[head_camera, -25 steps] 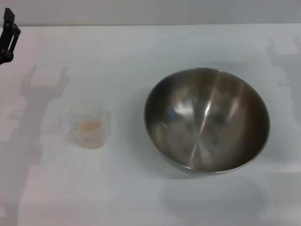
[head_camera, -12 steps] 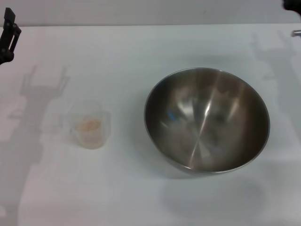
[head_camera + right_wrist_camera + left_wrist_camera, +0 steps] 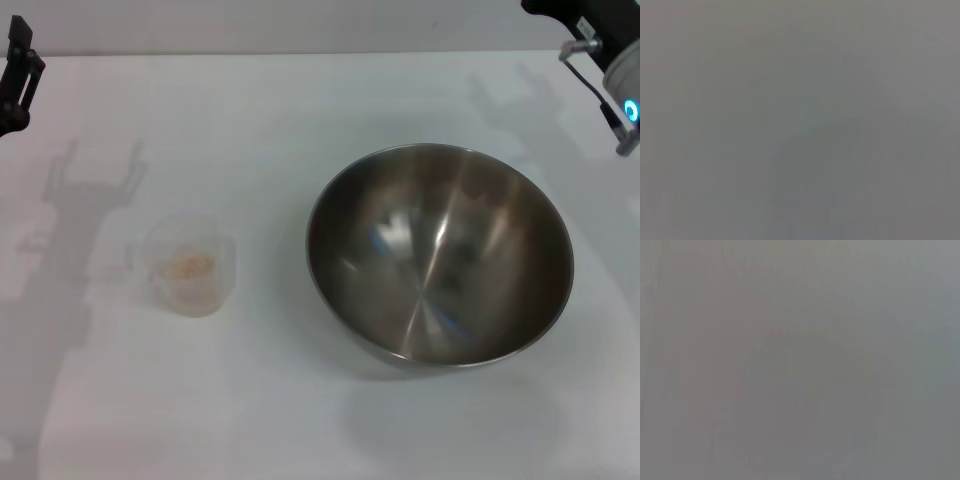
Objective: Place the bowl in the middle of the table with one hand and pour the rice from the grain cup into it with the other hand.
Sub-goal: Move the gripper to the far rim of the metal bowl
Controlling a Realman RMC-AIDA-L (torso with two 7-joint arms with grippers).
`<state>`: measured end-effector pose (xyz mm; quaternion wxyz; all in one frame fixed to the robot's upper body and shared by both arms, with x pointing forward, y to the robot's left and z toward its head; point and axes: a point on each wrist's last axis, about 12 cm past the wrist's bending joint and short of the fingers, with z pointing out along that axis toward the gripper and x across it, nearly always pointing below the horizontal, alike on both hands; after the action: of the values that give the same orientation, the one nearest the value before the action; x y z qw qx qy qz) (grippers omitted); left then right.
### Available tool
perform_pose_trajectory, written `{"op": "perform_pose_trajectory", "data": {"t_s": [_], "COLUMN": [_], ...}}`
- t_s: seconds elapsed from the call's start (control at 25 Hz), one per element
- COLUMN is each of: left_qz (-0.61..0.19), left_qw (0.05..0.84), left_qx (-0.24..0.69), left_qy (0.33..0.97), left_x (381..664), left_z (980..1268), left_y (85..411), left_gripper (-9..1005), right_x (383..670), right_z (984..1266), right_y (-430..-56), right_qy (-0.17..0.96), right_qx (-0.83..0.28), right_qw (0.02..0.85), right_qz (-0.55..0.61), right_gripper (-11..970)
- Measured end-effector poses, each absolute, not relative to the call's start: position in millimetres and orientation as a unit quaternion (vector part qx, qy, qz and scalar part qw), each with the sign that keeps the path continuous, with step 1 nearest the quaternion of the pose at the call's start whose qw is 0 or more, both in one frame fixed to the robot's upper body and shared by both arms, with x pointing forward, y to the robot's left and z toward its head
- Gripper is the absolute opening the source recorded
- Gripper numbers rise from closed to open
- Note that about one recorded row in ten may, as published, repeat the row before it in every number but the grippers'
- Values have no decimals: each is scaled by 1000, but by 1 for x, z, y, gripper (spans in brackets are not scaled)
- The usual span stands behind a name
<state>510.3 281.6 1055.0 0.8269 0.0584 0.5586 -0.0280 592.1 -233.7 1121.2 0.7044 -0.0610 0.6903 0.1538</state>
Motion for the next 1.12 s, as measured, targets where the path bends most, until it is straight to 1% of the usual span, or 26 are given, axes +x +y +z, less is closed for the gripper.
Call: {"op": "perform_pose_trajectory", "data": {"t_s": [0.24, 0.4, 0.56, 0.76, 0.92, 1.0, 1.12], "left_qz": [-22, -22, -19, -15, -15, -14, -15], "left_qw": [829, 830, 831, 833, 834, 834, 834], "left_qx": [52, 51, 50, 46, 46, 47, 47], "left_qy": [557, 556, 554, 550, 550, 550, 549], "left_x": [511, 512, 514, 518, 518, 518, 519], "left_z": [1056, 1057, 1058, 1061, 1061, 1061, 1061], "left_y": [284, 285, 286, 287, 287, 287, 287], "left_gripper": [826, 826, 826, 825, 825, 825, 825], "right_x": [590, 592, 594, 599, 600, 600, 604], "right_z": [1153, 1172, 1192, 1215, 1229, 1235, 1235], "right_y": [-211, -197, -189, -195, -205, -207, -211], "right_qy": [743, 790, 827, 871, 894, 901, 914], "right_qx": [-77, -85, -119, -175, -209, -230, -255], "right_qw": [654, 600, 538, 433, 369, 340, 288], "right_qz": [117, 93, 108, 150, 144, 138, 131], "right_gripper": [740, 738, 736, 734, 732, 731, 730]}}
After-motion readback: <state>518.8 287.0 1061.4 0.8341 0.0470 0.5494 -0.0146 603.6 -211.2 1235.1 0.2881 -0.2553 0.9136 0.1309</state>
